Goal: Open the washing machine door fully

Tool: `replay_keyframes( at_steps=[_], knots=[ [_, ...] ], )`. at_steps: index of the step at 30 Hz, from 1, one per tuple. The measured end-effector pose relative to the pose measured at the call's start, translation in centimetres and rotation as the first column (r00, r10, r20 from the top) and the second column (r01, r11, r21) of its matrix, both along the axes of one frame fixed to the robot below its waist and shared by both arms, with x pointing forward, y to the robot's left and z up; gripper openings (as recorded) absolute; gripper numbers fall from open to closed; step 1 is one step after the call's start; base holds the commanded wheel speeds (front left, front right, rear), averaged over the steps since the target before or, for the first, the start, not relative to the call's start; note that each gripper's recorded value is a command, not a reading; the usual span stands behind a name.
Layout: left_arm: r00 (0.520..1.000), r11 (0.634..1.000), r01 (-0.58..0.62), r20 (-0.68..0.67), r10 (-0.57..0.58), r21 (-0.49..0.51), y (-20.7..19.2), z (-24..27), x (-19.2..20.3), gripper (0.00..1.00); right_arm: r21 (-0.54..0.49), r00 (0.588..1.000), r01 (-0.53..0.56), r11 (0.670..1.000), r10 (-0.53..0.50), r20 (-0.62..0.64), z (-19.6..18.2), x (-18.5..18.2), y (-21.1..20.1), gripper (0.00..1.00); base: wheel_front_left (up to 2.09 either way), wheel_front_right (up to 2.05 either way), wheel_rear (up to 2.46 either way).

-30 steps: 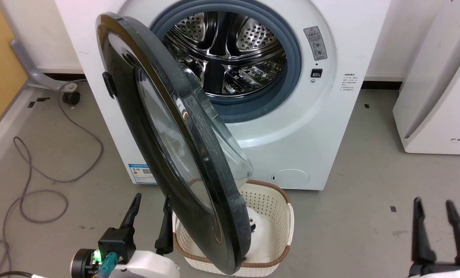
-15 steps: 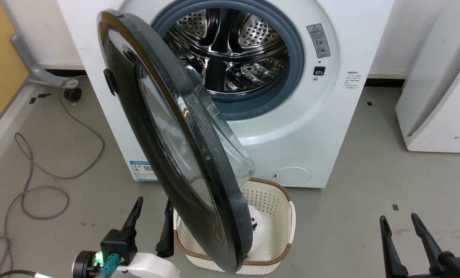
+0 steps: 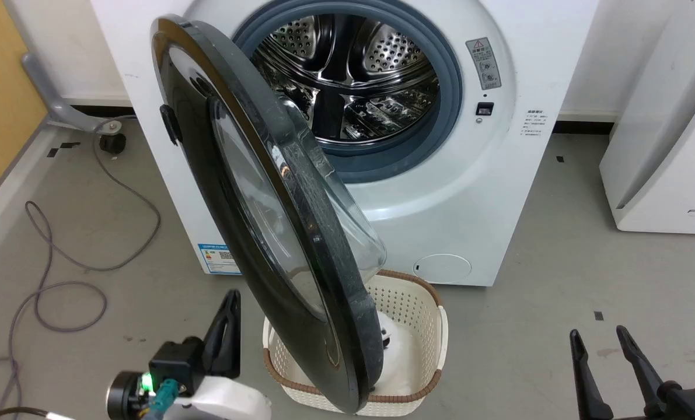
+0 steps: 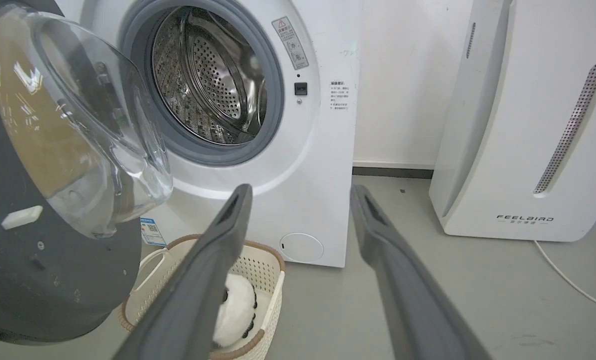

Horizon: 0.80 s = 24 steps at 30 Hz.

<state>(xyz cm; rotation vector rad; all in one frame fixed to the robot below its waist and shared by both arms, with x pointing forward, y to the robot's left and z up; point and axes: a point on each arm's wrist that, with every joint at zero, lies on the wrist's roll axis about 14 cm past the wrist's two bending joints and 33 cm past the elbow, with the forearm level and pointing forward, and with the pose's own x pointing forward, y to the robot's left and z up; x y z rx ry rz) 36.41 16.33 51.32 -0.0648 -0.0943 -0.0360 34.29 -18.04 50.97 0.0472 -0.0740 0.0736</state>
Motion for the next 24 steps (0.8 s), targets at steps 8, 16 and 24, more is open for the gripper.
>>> replay_keyframes(
  at_steps=[8,16,24],
  knots=[
    [0.978,0.999,-0.028,0.207,0.024,0.02,0.6,6.8,0.6,0.0,0.001,1.0,-0.001,1.0,0.001,-0.001,0.0,-0.1,0.0,1.0,0.0,0.0,0.0],
    [0.867,0.999,-0.029,0.497,0.008,0.035,0.1,16.7,-0.8,0.0,-0.002,1.0,0.0,1.0,0.0,0.002,0.1,-0.1,0.0,1.0,0.0,0.0,0.0],
    [0.718,0.998,0.044,0.694,-0.064,0.046,-2.7,23.6,-4.1,0.0,0.001,1.0,0.004,1.0,-0.004,-0.005,-0.1,-0.1,-0.2,1.0,0.0,0.0,0.0]
  ],
)
